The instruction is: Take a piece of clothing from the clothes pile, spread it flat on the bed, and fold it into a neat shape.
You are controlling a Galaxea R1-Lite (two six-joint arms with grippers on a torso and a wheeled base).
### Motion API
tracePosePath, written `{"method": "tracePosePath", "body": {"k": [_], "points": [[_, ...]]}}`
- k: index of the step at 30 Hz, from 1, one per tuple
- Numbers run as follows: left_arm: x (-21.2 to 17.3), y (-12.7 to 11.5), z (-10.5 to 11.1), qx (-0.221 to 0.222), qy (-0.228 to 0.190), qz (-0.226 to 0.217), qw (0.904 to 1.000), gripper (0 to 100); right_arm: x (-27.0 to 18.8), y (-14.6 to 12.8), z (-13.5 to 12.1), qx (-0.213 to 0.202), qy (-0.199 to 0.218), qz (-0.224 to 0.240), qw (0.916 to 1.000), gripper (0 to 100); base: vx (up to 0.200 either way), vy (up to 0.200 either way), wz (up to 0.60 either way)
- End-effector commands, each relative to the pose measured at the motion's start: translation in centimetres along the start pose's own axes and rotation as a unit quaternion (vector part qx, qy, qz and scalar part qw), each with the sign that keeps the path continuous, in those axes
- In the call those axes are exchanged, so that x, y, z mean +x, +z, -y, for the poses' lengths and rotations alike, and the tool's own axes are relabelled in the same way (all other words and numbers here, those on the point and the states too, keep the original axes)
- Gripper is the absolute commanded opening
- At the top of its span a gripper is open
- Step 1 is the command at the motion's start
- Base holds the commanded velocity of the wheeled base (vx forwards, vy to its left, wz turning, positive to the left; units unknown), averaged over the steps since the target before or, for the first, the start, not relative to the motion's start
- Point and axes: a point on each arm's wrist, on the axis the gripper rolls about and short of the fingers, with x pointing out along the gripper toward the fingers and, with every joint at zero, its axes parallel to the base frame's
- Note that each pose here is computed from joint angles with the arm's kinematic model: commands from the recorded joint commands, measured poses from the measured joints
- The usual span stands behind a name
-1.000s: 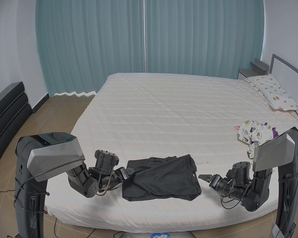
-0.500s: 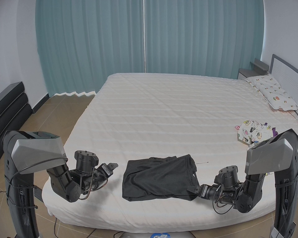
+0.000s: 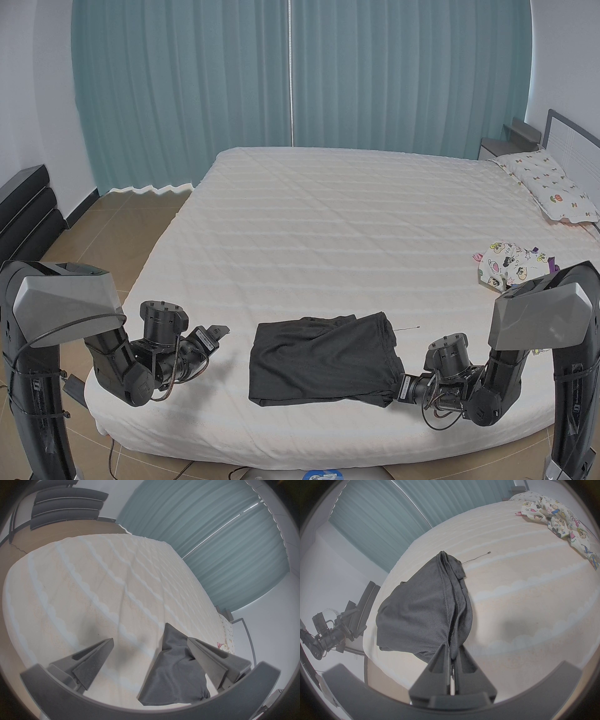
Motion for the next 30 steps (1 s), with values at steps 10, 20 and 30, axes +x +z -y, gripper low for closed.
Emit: {"method": "tracePosePath", "body": {"k": [10, 20, 30], "points": [[0.1, -0.1, -0.1, 0.0, 0.003, -0.002, 1.0, 100, -1.4, -0.4, 0.7, -0.025, -0.017, -0.017, 0.9994, 100, 0.0, 0.0, 0.0], [0.1, -0.2, -0.1, 0.0, 0.003, -0.003, 1.0, 100, -1.3, 4.3, -0.2, -0.006, 0.011, 0.06, 0.9981, 100, 0.0, 0.0, 0.0], [0.2, -0.2, -0.2, 0.0, 0.004, -0.004, 1.0, 100, 3.1, 9.6, -1.2, 0.027, 0.012, 0.098, 0.9947, 100, 0.0, 0.0, 0.0]]}}
